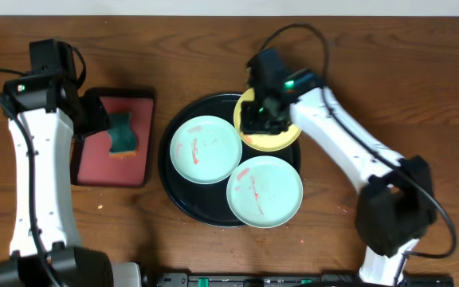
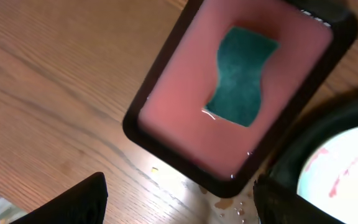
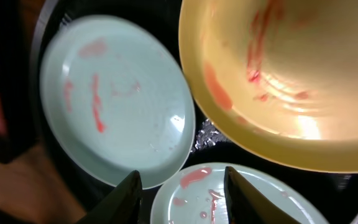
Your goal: Clean dirty plates on tray and stack at the side
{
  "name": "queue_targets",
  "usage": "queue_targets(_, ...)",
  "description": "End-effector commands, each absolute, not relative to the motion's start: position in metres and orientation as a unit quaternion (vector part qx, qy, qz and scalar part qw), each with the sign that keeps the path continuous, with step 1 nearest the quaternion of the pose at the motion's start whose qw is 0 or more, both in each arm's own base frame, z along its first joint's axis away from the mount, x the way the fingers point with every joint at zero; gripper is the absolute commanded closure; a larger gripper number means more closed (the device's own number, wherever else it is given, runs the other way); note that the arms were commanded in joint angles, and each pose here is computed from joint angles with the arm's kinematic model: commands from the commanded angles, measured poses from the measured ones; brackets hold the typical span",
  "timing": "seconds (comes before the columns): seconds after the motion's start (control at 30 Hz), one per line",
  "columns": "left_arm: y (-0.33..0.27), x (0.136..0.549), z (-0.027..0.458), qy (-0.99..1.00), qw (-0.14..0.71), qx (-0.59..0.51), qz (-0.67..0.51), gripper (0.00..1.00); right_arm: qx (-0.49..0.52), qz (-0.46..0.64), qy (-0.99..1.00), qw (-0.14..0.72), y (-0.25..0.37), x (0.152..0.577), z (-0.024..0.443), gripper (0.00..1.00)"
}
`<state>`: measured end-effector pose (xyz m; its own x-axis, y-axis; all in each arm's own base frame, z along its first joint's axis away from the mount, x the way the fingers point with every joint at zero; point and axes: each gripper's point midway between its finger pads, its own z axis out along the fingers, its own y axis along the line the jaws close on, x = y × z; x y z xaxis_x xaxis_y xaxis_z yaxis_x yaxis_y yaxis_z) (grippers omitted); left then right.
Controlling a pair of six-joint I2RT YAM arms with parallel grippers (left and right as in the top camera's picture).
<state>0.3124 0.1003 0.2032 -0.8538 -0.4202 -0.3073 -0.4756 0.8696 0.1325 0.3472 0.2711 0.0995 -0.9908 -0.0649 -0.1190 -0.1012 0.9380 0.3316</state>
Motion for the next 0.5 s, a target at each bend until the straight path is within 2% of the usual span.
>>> queue_targets(0.0,0.105,0.317,0.207,0.953,0.14,-0.243,0.11,0.24,-0.04,0.146,0.988,0.043,0.281,0.343,0.081,0.59)
queue_targets(0.47,0.106,0.321,0.206,0.953,0.146,-0.243,0.11,0.24,-0.054,0.085,0.995,0.017,0.29,0.338,0.011,0.67)
